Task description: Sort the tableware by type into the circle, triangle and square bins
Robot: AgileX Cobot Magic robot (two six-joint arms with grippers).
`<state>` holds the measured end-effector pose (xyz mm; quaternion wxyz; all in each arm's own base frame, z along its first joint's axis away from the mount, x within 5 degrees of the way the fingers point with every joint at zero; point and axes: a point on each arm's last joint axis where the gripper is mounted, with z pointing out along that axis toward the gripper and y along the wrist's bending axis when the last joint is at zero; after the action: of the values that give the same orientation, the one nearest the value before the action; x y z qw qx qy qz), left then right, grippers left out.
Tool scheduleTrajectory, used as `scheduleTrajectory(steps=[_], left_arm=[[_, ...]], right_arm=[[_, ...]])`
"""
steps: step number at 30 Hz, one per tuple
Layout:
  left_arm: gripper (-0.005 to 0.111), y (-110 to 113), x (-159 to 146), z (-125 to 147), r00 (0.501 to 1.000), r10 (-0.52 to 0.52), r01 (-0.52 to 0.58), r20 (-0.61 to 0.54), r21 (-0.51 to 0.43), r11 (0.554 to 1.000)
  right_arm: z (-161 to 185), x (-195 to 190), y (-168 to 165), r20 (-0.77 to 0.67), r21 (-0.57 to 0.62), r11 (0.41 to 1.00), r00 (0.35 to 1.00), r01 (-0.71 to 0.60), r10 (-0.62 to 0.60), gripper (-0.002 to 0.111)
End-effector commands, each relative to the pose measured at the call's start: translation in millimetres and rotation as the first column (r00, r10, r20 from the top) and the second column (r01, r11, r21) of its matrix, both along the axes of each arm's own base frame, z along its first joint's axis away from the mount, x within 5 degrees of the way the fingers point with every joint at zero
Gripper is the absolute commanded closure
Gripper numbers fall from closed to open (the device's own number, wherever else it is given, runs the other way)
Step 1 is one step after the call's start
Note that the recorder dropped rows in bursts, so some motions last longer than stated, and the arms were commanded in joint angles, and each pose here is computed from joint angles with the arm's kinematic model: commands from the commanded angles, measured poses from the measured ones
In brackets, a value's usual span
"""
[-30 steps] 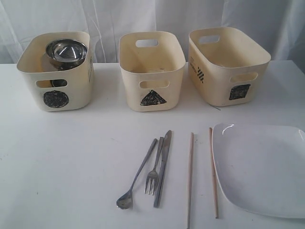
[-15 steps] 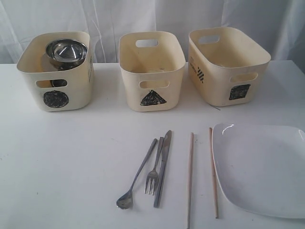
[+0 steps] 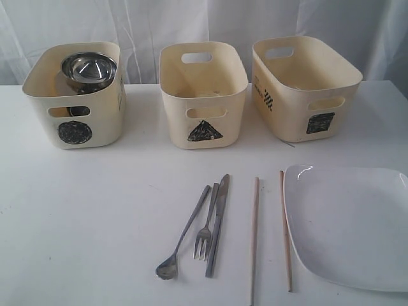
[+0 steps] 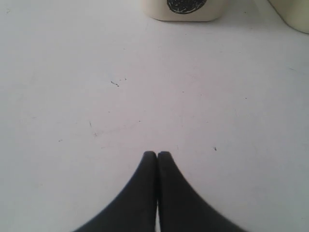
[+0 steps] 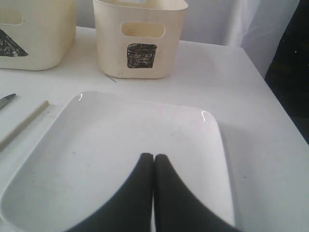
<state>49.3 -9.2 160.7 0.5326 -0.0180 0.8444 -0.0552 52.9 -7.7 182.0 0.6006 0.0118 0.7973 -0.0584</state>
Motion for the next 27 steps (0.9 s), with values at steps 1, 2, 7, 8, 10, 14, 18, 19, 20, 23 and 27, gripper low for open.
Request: scheduleTrajectory(steps=[1, 2, 7, 8, 10, 14, 18, 19, 20, 23, 27], left_arm=[[0.107, -1.5, -1.7, -2.9, 1.000, -0.019, 0.019, -0.025, -0.001, 1.000], [0.107, -1.5, -1.7, -2.9, 1.000, -0.019, 0.019, -0.025, -0.001, 1.000], [0.107, -1.5, -1.7, -2.9, 1.000, -0.019, 0.019, -0.025, -0.001, 1.000], [0.107, -1.5, -1.7, -2.9, 1.000, -0.019, 0.019, -0.025, -0.001, 1.000], [0.107, -1.5, -1.7, -2.9, 1.000, -0.019, 0.019, -0.025, -0.001, 1.000], [0.107, -1.5, -1.7, -2.9, 1.000, -0.019, 0.019, -0.025, -0.001, 1.000], [0.107, -1.5, -1.7, -2.9, 1.000, -0.019, 0.019, -0.025, -0.001, 1.000], [0.107, -1.5, -1.7, -2.9, 1.000, -0.019, 0.019, -0.025, -0.001, 1.000], [0.107, -1.5, -1.7, -2.9, 1.000, -0.019, 0.019, -0.025, -0.001, 1.000], [0.107, -1.5, -1.7, -2.9, 1.000, -0.019, 0.019, -0.025, -0.001, 1.000], [0.107, -1.5, -1.7, -2.9, 1.000, -0.019, 0.019, -0.025, -0.001, 1.000]], right_arm=[[-0.4, 0.0, -0.1, 0.011, -0.009, 1.000, 1.000, -0.002, 0.002, 0.108], [-0.4, 0.0, -0.1, 0.011, -0.009, 1.000, 1.000, -0.002, 0.002, 0.108], [-0.4, 0.0, -0.1, 0.011, -0.009, 1.000, 1.000, -0.002, 0.002, 0.108], [-0.4, 0.0, -0.1, 0.011, -0.009, 1.000, 1.000, -0.002, 0.002, 0.108], [0.0, -0.1, -1.1, 0.003, -0.103, 0.995, 1.000, -0.016, 0.017, 0.108], [4.0, 0.9, -1.4, 0.029, -0.226, 0.973, 0.999, -0.037, 0.045, 0.108], [22.7, 3.4, 3.1, 0.255, -0.096, 0.995, 0.965, -0.036, 0.060, 0.108], [28.4, 3.3, 4.0, 0.319, -0.075, 0.996, 0.946, -0.041, 0.063, 0.108], [34.5, 2.9, 4.9, 0.383, -0.061, 0.997, 0.921, -0.048, 0.068, 0.108], [51.6, -0.9, 7.3, 0.567, 0.074, 0.991, 0.822, -0.109, 0.048, 0.108], [75.7, -12.9, 10.3, 0.787, 0.332, 0.867, 0.616, -0.372, -0.037, 0.108]])
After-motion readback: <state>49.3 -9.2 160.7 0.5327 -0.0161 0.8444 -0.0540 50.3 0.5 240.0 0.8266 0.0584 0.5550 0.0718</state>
